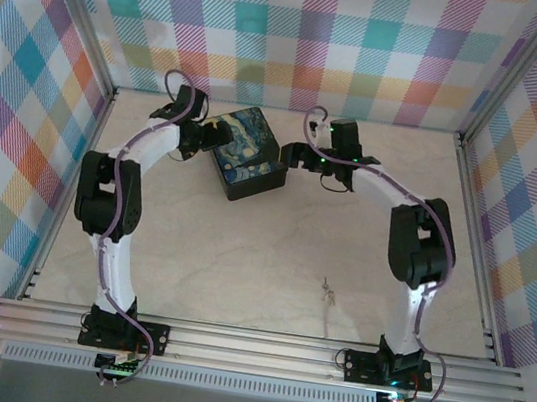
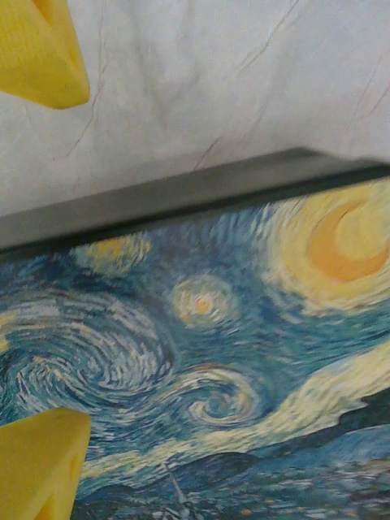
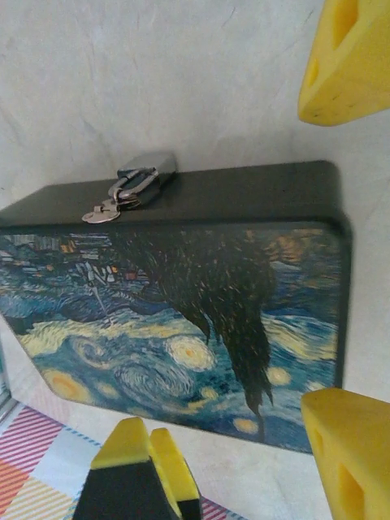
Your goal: Unlock a padlock with a key
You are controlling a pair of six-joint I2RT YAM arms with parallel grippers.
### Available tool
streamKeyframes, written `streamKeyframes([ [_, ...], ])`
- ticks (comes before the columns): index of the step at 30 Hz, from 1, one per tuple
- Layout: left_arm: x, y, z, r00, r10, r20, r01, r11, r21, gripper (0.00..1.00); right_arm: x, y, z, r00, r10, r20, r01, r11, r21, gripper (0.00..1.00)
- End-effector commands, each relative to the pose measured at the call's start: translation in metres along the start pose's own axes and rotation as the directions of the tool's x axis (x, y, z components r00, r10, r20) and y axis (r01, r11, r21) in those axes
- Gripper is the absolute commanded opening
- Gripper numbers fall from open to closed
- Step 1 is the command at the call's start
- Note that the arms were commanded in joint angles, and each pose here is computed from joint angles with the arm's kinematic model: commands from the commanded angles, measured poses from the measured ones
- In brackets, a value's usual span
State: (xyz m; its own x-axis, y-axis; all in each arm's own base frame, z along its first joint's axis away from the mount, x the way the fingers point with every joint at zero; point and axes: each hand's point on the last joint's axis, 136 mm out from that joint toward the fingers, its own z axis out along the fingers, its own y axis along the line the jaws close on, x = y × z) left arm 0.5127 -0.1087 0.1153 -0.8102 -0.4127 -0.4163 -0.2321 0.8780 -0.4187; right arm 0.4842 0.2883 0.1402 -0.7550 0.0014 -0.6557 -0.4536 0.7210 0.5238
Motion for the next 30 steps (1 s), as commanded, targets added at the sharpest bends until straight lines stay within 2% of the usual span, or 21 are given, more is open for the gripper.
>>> streamKeyframes([
  [1,0.004,-0.017,-0.001,0.999,0.026,-0.029,-0.026,0.999,0.031,0.94,-0.008,0.001,0.02,1.0,0.011,-0.009,-0.011,1.0,-0.012,0.84],
  [7,0.016,-0.032,0.013,0.996,0.057,-0.072,-0.053,0.997,0.053,0.88,-0.008,-0.007,0.047,0.999,0.002,-0.043,-0.003,1.0,-0.017,0.82],
  [10,0.019,-0.037,0.017,0.994,0.07,-0.088,-0.064,0.996,0.064,0.86,-0.002,0.003,0.05,0.997,-0.006,-0.073,0.002,0.998,-0.056,0.78],
  [16,0.02,-0.051,0.019,0.981,0.143,-0.134,-0.128,0.985,0.118,0.85,0.023,0.04,0.04,0.993,-0.06,-0.105,0.041,0.984,-0.172,0.74],
  [24,0.03,-0.067,0.021,0.963,0.202,-0.177,-0.165,0.965,0.203,0.81,0.072,0.079,0.021,0.982,-0.128,-0.141,0.095,0.971,-0.22,0.75],
  [30,0.056,-0.1,0.024,0.921,0.314,-0.23,-0.249,0.929,0.274,0.81,0.103,0.146,0.021,0.977,-0.154,-0.144,0.099,0.937,-0.334,0.75],
])
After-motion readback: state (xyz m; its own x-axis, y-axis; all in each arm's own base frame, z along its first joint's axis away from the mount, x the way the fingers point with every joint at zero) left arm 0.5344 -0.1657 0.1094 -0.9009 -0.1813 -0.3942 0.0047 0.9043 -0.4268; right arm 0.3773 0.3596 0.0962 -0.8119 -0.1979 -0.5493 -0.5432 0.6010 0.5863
